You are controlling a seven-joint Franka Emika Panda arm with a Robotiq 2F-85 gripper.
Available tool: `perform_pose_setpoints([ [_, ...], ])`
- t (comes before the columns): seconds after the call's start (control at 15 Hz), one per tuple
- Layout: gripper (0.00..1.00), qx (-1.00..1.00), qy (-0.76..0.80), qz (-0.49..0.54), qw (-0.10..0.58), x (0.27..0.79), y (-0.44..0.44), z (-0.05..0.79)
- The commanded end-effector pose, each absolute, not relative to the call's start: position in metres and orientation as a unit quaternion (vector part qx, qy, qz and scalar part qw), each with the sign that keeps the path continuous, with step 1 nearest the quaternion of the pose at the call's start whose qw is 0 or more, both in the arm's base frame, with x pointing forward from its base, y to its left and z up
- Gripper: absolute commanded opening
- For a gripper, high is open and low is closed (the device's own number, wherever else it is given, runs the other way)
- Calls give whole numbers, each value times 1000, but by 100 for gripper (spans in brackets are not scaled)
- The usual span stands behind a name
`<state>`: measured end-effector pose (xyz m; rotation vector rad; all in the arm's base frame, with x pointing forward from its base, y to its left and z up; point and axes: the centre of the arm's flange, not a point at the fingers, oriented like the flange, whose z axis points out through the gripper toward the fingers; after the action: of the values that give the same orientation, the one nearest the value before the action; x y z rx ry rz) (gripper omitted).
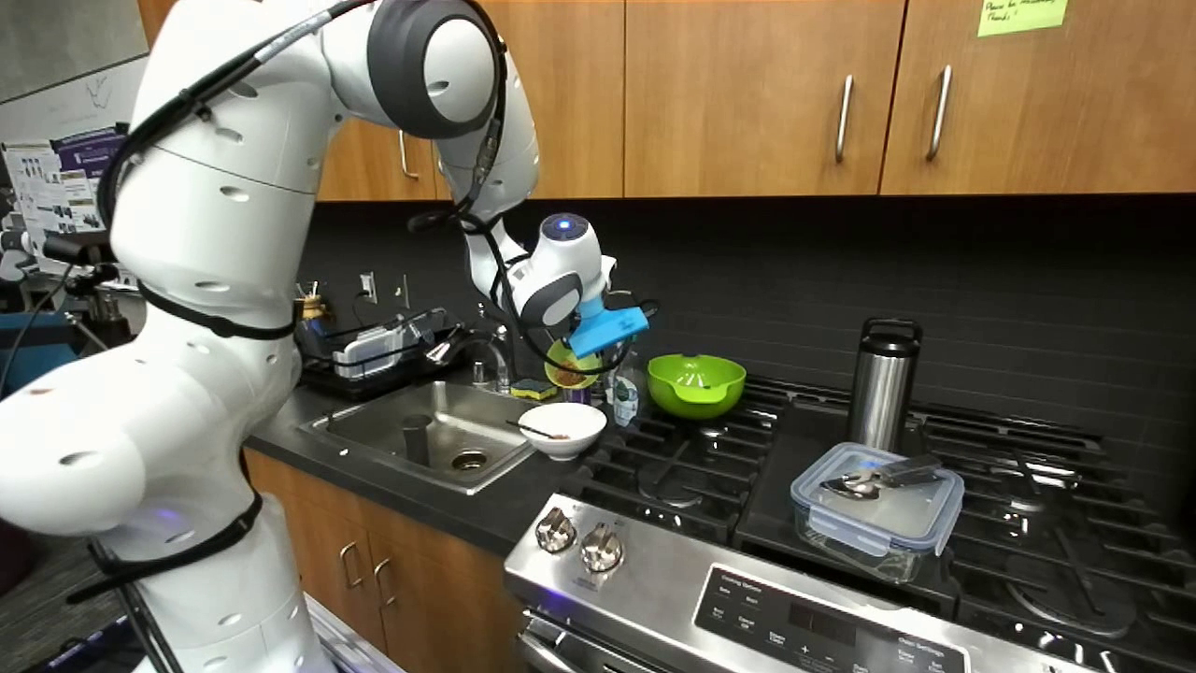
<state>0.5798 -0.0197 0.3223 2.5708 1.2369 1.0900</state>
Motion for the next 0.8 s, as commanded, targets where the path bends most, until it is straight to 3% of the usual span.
perform_pose_setpoints([
  [0.0, 1, 852, 396, 343, 7, 568, -22, 323],
  [0.33, 1, 860, 370, 352, -21, 568, -20, 323],
  [0.4, 1, 855, 367, 365, -23, 535, -49, 353],
  [0.73, 1, 853, 336, 397, -30, 522, -75, 379],
])
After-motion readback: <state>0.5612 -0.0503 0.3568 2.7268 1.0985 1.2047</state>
